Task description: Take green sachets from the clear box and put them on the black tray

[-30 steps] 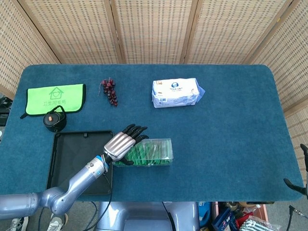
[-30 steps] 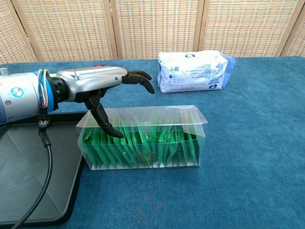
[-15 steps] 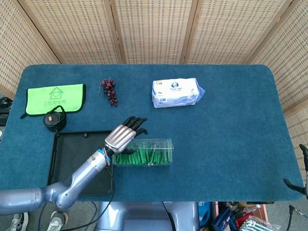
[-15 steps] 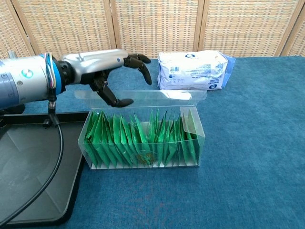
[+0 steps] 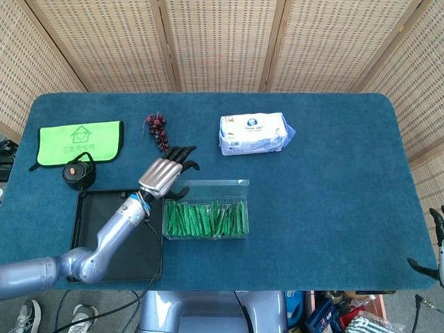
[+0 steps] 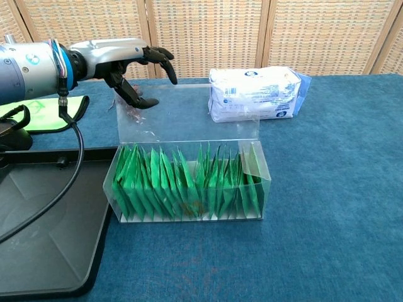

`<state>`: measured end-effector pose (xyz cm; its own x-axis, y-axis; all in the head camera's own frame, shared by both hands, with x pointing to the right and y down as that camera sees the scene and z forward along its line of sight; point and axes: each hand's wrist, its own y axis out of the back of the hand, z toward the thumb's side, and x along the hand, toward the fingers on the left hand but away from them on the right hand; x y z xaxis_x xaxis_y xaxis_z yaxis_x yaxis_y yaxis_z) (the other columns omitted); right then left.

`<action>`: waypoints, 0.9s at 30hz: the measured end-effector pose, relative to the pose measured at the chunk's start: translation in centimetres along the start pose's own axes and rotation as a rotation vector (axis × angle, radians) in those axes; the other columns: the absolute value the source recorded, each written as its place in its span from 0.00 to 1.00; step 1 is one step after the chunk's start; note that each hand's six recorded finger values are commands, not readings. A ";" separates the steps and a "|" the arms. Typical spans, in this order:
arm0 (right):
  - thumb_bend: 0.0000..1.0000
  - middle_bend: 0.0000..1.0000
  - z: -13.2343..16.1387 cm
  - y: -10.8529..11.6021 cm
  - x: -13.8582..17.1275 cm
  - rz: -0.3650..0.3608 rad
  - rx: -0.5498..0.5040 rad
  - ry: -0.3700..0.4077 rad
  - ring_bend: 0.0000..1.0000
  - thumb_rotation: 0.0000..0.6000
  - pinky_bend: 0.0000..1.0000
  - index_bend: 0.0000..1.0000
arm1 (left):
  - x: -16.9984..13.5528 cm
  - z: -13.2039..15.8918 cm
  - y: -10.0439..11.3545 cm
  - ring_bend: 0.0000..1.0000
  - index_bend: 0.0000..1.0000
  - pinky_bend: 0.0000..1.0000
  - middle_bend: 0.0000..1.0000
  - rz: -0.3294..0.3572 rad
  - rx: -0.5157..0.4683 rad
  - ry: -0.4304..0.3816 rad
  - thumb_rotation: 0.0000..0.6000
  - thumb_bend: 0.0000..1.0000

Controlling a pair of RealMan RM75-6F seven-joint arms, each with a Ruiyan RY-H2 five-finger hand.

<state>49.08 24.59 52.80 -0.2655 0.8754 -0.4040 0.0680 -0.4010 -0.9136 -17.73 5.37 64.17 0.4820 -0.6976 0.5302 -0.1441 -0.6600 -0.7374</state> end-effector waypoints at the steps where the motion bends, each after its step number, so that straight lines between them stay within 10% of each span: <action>1: 0.00 0.00 0.0 -0.1 0.0 0.003 0.002 0.000 0.00 1.00 0.00 0.00 | 0.1 -0.4 0.1 0.00 0.29 0.00 0.00 -0.001 -0.005 0.010 1.00 0.41; 15: 0.00 0.00 0.2 -0.5 -0.1 0.016 0.010 -0.003 0.00 1.00 0.00 0.00 | 0.4 -2.8 0.6 0.00 0.27 0.00 0.00 -0.021 -0.022 0.053 1.00 0.41; 27: 0.00 0.00 0.1 -0.2 0.0 0.011 0.003 -0.005 0.00 1.00 0.00 0.00 | -1.4 0.1 -0.9 0.00 0.35 0.00 0.00 -0.064 0.117 -0.180 1.00 0.35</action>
<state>48.96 24.61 53.04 -0.2691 0.8698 -0.4136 0.0680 -0.4112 -0.9090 -18.20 6.99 64.09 0.6347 -0.5878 0.5017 -0.0123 -0.6568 -0.7539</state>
